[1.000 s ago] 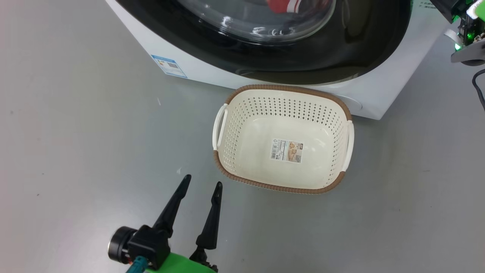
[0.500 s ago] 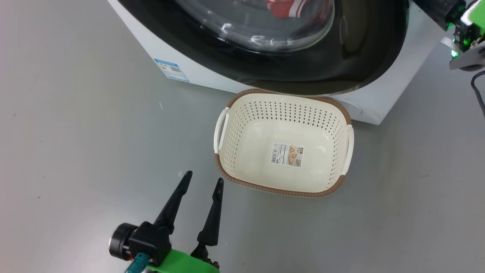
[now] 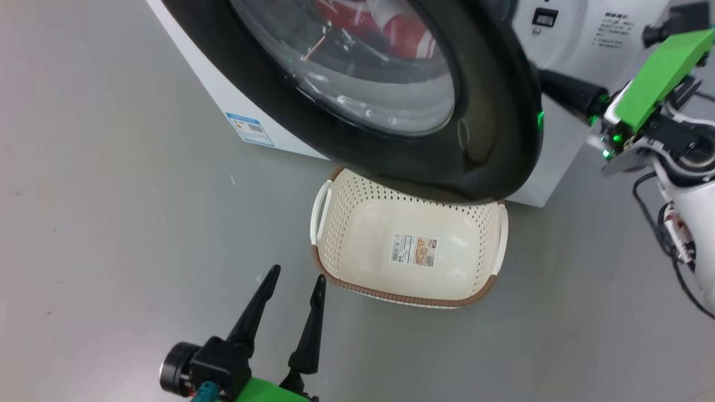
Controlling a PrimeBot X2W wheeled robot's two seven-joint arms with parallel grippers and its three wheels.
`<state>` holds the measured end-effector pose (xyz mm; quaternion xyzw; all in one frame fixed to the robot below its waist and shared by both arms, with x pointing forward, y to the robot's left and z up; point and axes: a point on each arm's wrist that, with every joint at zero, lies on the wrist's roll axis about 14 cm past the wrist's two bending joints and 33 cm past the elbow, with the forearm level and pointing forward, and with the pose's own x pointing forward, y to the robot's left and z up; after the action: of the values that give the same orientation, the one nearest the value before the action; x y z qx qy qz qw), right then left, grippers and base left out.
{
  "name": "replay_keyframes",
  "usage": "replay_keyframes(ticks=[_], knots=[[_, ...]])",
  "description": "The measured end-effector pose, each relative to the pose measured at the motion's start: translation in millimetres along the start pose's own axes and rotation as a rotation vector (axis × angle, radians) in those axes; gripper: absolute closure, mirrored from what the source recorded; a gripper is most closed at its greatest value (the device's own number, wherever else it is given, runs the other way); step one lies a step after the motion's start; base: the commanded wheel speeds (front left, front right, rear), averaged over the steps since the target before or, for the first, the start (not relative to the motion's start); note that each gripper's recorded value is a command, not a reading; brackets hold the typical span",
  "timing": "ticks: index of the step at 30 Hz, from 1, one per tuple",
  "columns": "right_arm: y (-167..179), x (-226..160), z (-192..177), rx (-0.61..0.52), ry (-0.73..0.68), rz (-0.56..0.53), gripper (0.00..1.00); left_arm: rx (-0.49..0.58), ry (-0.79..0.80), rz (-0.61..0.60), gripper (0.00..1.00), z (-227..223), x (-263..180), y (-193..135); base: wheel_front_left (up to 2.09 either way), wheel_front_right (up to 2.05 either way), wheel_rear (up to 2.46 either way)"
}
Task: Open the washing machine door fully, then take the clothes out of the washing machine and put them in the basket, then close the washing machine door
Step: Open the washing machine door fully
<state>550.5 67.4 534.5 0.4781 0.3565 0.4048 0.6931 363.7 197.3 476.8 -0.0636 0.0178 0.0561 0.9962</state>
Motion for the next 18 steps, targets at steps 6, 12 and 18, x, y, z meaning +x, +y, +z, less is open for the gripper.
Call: replay_keyframes(ticks=[6, 12, 18], knots=[[10.5, -2.4, -28.9, -0.009, 0.047, 0.014, 1.00, -0.008, -0.003, 0.023, 0.00, 1.1, -14.9, 6.0, 0.00, 0.00, 0.00], [19.6, -5.7, -58.2, -0.019, 0.089, 0.022, 1.00, 0.000, -0.017, 0.056, 0.00, 4.8, -32.3, 15.9, 0.00, 0.00, 0.00], [32.2, -4.7, -94.0, -0.020, 0.153, 0.047, 1.00, 0.001, -0.041, 0.097, 0.00, 10.9, -51.0, 28.9, 0.00, 0.00, 0.00]])
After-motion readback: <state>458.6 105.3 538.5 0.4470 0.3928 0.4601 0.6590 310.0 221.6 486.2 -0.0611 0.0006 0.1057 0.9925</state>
